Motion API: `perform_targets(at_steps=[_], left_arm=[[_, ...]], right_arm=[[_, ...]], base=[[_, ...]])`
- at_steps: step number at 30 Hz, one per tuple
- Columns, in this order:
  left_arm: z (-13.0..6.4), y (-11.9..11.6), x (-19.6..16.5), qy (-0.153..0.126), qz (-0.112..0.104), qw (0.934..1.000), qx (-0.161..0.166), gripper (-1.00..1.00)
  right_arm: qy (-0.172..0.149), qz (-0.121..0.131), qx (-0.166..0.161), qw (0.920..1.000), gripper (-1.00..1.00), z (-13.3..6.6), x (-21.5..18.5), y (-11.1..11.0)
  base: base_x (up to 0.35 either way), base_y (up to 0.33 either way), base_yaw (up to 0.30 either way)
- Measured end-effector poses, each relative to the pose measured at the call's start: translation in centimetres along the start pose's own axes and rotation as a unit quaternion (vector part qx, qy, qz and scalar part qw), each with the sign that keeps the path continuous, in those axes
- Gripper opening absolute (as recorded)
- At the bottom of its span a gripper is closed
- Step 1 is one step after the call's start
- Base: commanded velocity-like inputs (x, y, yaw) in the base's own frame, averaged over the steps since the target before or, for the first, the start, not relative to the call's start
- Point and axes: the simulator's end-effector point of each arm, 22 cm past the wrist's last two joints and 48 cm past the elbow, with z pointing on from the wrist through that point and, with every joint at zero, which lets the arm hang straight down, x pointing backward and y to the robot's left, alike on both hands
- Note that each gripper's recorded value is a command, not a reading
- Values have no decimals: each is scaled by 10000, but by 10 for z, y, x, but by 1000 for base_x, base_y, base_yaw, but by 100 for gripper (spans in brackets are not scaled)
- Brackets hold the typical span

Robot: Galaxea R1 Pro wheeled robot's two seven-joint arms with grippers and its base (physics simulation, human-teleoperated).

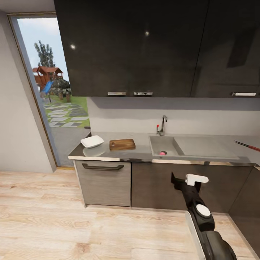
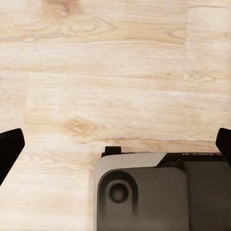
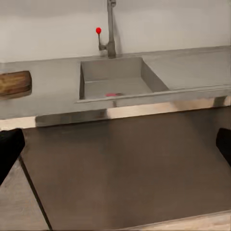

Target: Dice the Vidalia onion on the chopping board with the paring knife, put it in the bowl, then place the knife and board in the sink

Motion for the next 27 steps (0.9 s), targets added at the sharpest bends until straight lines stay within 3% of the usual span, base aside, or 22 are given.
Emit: perform_targets(at_steps=[8,22,27], left_arm=[[0,-4,0,-4,3,10000,26,100],[0,-5,0,3,2,10000,36,100],[0,-5,0,3,2,10000,36,100]], right_arm=[[208,253,-283,9991,100,32,-65,49],[273,228,-338,9988,100,39,-72,57],[252,135,-518,9982,100,35,-73,74]], base=[[0,0,0],[0,0,0],[0,0,0]])
